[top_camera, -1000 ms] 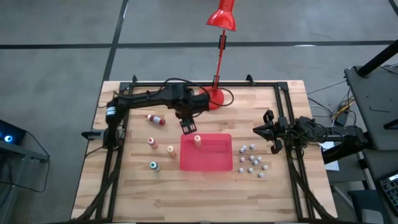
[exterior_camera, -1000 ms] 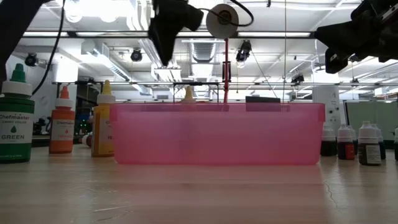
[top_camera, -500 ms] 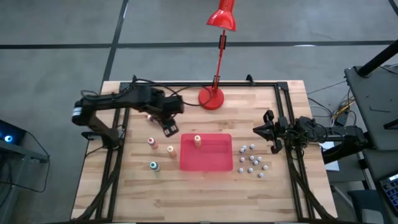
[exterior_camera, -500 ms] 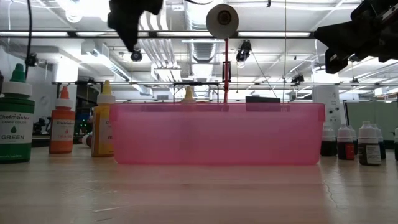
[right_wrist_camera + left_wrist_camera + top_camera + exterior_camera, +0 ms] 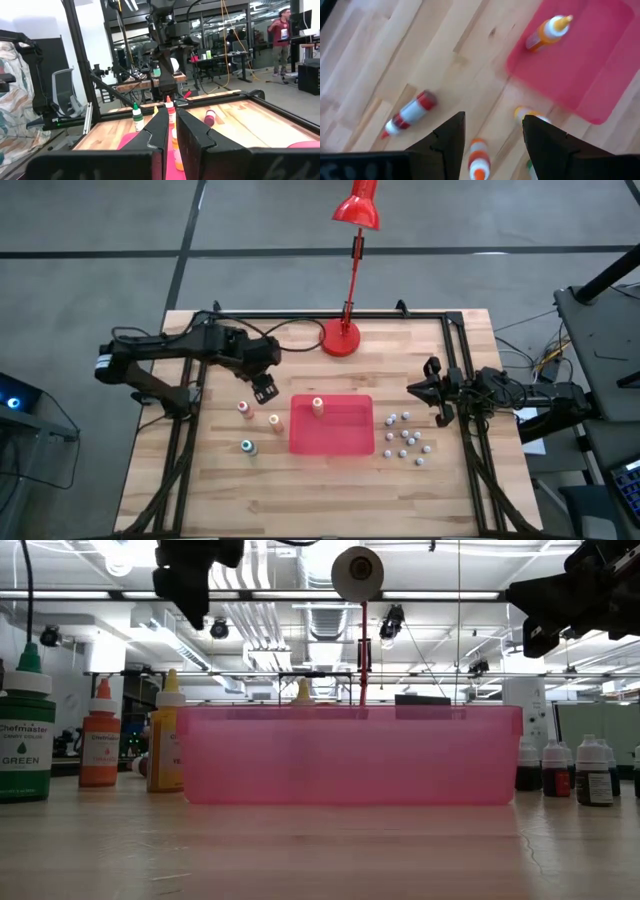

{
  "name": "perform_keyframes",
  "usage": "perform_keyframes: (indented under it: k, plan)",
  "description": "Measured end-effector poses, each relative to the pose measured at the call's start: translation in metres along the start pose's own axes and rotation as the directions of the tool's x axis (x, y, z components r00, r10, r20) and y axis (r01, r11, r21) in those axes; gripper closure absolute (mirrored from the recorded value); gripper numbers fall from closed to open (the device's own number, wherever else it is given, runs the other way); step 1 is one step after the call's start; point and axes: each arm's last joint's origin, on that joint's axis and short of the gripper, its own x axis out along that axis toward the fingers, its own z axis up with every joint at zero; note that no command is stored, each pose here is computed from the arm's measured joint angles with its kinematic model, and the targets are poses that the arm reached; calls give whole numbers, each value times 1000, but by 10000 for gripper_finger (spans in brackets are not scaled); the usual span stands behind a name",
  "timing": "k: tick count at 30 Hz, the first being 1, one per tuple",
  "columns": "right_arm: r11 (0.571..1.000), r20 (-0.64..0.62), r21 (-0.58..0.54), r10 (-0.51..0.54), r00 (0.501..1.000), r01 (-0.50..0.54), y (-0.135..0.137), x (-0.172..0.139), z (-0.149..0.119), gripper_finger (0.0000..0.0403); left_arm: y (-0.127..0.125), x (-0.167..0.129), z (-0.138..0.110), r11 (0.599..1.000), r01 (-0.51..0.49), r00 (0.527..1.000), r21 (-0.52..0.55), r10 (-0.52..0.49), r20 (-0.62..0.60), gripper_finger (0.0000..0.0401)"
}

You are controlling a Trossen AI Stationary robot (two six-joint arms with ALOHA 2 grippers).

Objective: Pick & Place food coloring
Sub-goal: Put the top large yellow food coloring bottle into the red bin

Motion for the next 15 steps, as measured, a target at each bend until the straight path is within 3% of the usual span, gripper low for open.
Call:
perform_keyframes:
  k: [15]
  plan:
    - [1000, 0, 0, 1, 1000, -1, 0, 0, 0, 374, -28, 34, 45, 985, 88, 996, 146, -83, -40, 231]
